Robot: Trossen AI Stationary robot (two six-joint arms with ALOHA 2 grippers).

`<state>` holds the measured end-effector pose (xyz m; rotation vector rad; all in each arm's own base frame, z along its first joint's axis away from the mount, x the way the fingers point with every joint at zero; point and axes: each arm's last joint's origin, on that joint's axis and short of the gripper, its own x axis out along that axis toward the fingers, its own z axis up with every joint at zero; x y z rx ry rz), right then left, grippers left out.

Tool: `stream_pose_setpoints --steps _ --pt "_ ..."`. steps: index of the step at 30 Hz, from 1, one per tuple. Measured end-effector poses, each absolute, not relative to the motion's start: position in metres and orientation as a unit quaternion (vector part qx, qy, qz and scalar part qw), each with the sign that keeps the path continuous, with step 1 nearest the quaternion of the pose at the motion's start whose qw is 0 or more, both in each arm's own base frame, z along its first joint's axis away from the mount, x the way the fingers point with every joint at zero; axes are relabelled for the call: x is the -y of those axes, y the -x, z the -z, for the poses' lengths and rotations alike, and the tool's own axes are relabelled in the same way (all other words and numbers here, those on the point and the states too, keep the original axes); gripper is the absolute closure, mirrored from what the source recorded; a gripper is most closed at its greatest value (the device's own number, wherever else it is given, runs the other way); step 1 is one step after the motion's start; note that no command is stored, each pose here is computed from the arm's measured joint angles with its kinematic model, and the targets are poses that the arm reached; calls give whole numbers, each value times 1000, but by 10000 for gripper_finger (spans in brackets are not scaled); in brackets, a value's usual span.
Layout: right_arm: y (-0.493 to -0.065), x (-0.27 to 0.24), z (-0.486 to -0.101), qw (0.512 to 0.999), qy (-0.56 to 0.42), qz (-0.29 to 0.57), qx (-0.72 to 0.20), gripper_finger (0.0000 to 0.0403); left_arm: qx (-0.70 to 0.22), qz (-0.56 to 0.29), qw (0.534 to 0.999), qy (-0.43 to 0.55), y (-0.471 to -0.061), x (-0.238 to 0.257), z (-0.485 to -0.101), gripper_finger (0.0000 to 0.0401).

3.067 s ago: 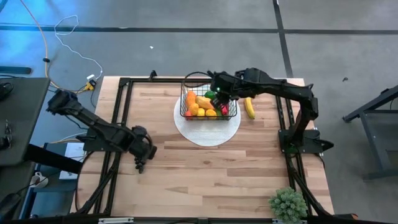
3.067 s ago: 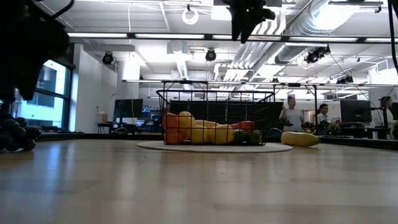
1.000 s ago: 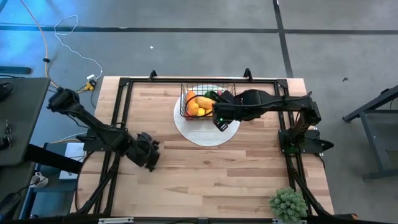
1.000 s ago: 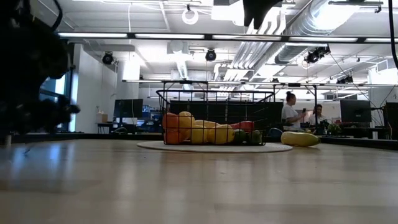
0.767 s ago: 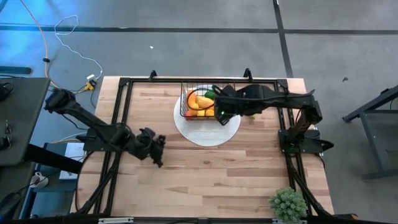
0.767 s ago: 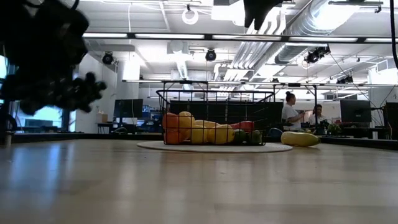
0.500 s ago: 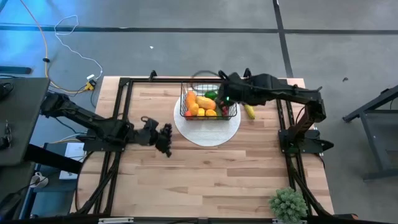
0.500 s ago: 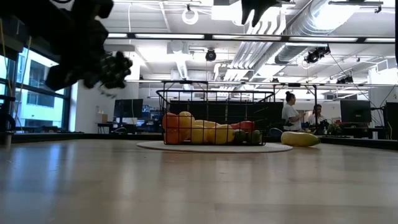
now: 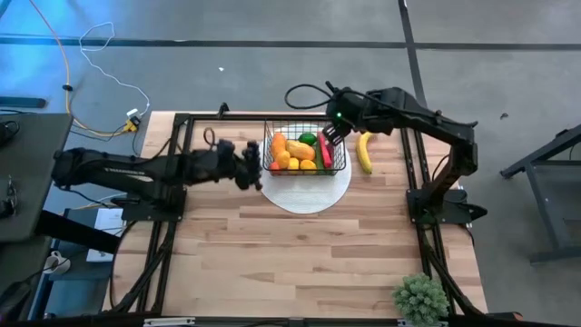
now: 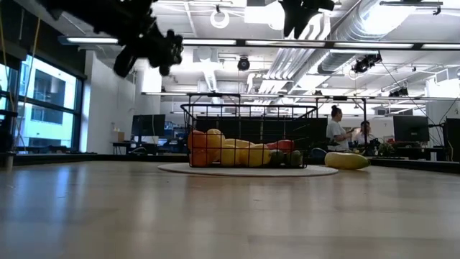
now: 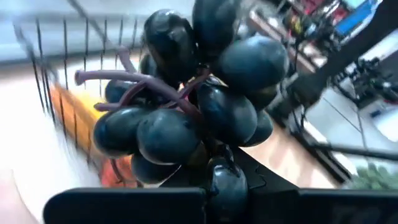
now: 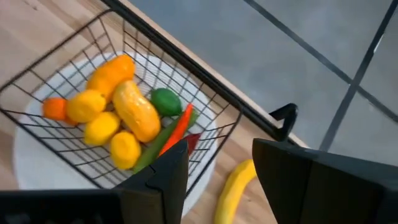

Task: Build produce basket
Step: Put the violet grapes into the black wire basket

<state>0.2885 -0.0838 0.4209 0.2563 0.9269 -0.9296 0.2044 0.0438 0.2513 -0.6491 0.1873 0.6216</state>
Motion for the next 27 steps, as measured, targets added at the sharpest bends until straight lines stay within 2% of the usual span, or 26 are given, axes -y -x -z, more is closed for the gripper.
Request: stream_pose_setpoints --steps 6,11,27 --pt "-283 101 -421 777 -100 436 -444 242 -69 -342 909 227 -207 -75 -282 395" --pt "-278 115 -421 769 -83 439 -458 242 -88 -367 908 184 -215 -100 -289 395" --pt "-259 154 -420 756 -85 424 -491 242 -183 -367 897 162 -277 -160 -257 395"
